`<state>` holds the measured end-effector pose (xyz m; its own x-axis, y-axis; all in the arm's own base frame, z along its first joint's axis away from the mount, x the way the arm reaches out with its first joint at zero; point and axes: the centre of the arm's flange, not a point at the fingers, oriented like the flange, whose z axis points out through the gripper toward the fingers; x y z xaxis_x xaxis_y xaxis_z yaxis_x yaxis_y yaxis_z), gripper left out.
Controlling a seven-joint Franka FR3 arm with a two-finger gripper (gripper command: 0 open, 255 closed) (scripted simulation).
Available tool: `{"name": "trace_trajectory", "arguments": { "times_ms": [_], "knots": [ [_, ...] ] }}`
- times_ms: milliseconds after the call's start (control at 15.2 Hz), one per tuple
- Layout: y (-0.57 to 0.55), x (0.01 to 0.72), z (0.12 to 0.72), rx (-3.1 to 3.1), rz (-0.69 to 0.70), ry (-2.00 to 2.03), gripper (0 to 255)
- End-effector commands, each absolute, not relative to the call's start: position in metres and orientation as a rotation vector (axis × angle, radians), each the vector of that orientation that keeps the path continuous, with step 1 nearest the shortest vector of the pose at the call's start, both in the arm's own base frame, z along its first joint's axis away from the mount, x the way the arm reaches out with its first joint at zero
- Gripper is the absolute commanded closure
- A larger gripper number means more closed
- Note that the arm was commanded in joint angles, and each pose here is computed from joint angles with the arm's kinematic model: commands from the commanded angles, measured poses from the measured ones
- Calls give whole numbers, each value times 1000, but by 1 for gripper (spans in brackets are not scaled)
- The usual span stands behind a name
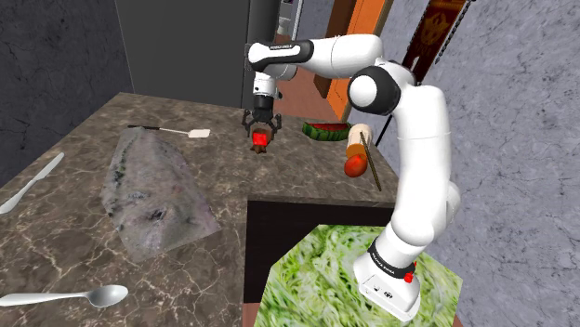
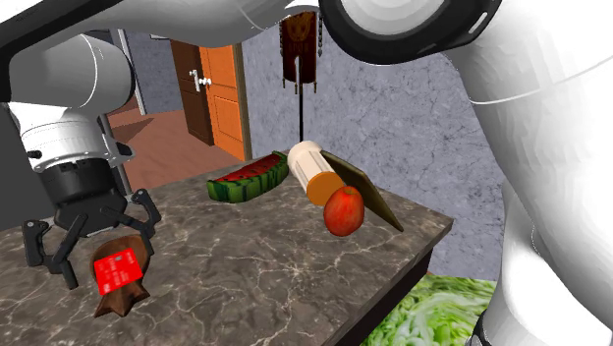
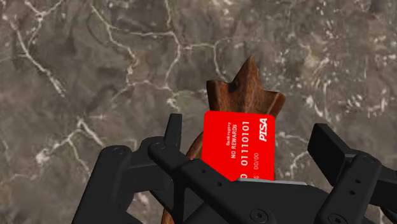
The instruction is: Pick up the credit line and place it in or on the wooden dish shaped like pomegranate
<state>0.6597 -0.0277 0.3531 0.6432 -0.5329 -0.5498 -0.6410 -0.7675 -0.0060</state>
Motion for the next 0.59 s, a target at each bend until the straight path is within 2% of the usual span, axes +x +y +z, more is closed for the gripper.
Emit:
{"name": "trace_trajectory", "arguments": {
  "times_ms": [0,528],
  "knots": [
    [-38,669,374,-2662,795,962,0],
    [-41,674,383,-2662,795,962,0]
  ]
}}
